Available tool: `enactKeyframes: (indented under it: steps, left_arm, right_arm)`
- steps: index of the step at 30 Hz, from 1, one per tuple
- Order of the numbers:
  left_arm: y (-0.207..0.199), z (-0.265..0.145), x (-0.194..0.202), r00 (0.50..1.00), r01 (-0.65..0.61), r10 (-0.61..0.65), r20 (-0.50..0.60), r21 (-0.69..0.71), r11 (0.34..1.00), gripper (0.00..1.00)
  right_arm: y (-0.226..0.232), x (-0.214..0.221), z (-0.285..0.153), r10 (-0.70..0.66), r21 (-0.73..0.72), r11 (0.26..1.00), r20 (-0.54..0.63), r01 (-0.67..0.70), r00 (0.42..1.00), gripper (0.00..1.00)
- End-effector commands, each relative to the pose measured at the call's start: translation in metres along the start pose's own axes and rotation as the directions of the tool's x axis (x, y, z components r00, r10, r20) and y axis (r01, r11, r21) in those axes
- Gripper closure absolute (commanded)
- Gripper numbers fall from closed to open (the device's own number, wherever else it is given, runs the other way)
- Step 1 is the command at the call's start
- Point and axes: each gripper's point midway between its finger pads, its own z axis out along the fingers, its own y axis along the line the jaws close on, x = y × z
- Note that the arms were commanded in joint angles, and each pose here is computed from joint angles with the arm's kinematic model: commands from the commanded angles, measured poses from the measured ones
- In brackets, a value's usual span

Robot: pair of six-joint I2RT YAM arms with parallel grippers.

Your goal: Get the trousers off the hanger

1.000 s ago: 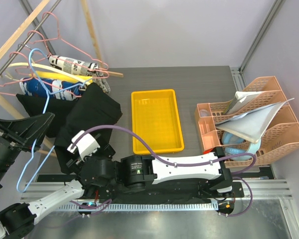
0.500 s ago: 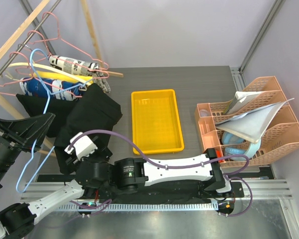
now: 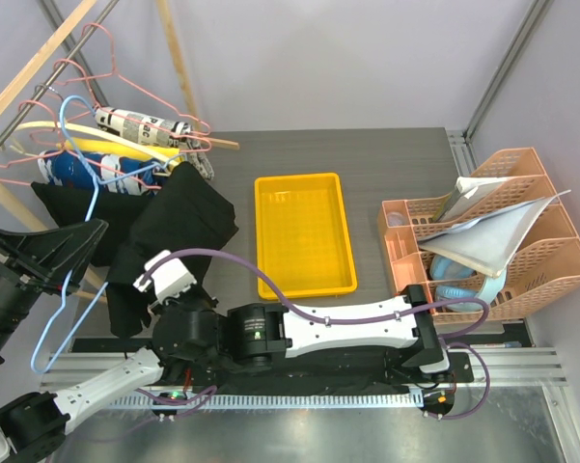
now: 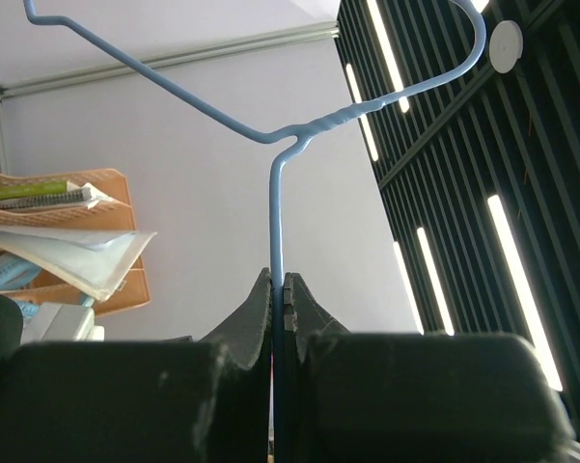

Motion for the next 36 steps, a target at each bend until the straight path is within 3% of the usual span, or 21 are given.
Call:
enactKeyframes:
  steps: [1,15,18,26,36]
  left_arm:
    - [-0.026,-0.005,-0.007,0.999,0.041,-0.043,0.017,0.097,0.994,1.0]
    - [0.023,-0.014,-0.018,0.995,-0.068,0.075,0.072,-0.094,0.993,1.0]
    - [0.031,-0.018,-0.022,0.993,-0.057,0.067,0.093,-0.101,0.993,1.0]
    - [0.044,-0.032,-0.033,0.988,-0.059,0.077,0.137,-0.133,0.989,1.0]
    - [0.061,-0.05,-0.044,0.979,-0.073,0.107,0.175,-0.188,0.979,1.0]
  right_arm:
    - [-0.034,-0.06,-0.019,0.118,0.072,0.989,0.118,-0.127,0.986,0.99]
    - [-0.121,-0.136,-0.073,0.179,0.225,0.945,0.253,-0.238,0.951,0.99]
    - [-0.141,-0.127,-0.076,0.143,0.304,0.928,0.247,-0.217,0.958,0.99]
    - [-0.234,-0.11,-0.087,0.268,0.371,0.852,0.295,-0.368,0.917,0.99]
    - [-0.319,-0.105,-0.062,0.182,0.51,0.817,0.217,-0.27,0.959,0.99]
